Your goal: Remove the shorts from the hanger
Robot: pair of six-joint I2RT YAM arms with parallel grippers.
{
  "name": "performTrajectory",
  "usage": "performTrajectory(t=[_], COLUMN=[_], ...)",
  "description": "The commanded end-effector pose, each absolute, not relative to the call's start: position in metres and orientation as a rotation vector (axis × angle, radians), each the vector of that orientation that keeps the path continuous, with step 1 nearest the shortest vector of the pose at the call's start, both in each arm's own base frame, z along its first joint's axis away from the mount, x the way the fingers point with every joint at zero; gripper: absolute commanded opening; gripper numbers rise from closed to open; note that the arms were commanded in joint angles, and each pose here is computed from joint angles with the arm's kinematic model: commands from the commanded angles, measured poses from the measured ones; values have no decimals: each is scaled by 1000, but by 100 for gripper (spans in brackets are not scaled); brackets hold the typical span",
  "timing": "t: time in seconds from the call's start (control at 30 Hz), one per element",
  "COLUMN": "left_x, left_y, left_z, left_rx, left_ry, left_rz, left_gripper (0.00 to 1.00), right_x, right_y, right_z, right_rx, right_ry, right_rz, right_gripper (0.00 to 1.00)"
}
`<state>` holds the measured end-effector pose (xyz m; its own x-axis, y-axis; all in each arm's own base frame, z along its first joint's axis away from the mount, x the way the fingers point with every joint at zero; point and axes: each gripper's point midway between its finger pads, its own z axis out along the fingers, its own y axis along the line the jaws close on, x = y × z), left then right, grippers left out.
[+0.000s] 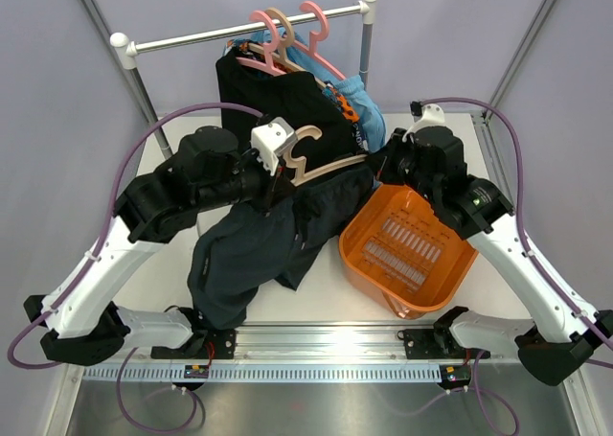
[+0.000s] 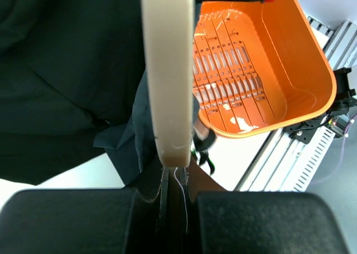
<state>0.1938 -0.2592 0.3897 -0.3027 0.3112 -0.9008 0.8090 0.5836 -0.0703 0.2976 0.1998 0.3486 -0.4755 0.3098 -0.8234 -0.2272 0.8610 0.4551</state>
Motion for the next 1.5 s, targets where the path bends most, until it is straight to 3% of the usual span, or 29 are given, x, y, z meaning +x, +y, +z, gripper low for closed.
performTrajectory(t=[0.0,0.67,0.87,1.13,1.33,1.47], left_x=[174,130,147,181,194,207], left_y=[-240,-173,-171,-185,-188,-173], left_z=[430,476,496,523,543,546], left_rx=[891,764,606,405,318,235], left_ry=[1728,1497,1436,1291,1253,1291], left_rz=[-701,-711,-712,-728,-733,-649], left_gripper=[0,0,0,0,0,0], right_x=[315,339,313,229,205,212], right_y=[175,163,198,292,312,291], right_z=[356,359,369,393,406,437], right_rx=[122,163,40,-287,-373,-348], right_ry=[1947,1952,1952,1910,1875,1809], right_rz=[441,401,557,760,783,693], right_gripper=[0,0,0,0,0,0])
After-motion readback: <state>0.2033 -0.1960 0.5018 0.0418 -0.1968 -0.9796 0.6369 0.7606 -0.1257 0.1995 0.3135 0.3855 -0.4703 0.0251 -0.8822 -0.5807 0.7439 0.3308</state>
